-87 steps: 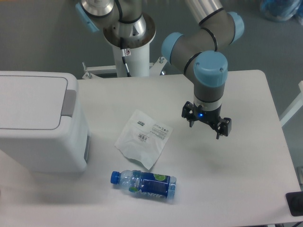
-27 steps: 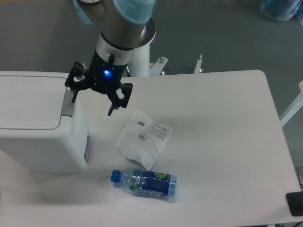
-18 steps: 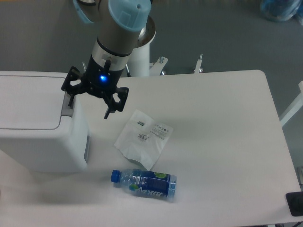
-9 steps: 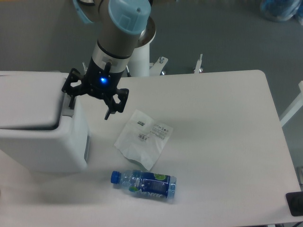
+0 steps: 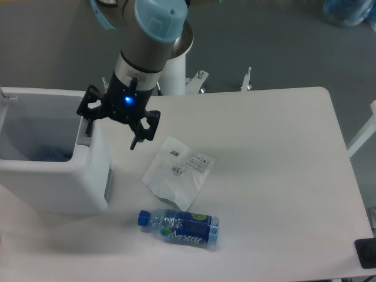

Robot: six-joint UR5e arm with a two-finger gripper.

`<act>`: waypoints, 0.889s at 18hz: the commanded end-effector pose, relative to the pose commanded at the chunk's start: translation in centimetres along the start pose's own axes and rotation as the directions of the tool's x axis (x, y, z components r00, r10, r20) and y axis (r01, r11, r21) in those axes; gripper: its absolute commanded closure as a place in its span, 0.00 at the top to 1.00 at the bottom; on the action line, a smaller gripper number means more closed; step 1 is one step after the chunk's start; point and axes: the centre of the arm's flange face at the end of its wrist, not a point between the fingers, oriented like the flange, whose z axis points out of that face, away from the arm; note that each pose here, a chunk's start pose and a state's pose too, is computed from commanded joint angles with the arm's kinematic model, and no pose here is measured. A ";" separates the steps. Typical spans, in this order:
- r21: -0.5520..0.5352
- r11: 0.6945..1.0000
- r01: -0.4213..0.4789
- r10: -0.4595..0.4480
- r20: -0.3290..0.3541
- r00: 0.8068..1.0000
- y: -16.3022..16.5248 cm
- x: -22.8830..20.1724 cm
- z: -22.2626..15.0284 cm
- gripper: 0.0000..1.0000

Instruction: Open the trash can

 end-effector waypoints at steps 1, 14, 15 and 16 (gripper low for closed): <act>0.026 1.000 -0.007 0.006 0.015 1.000 -0.2 -0.3 -0.5 1.00; -0.150 0.986 -0.074 0.113 0.277 0.954 5.8 -14.5 3.9 1.00; -0.176 0.981 -0.077 0.129 0.308 0.942 6.2 -15.9 3.9 1.00; -0.204 0.973 -0.107 0.170 0.321 0.932 6.3 -16.7 4.0 1.00</act>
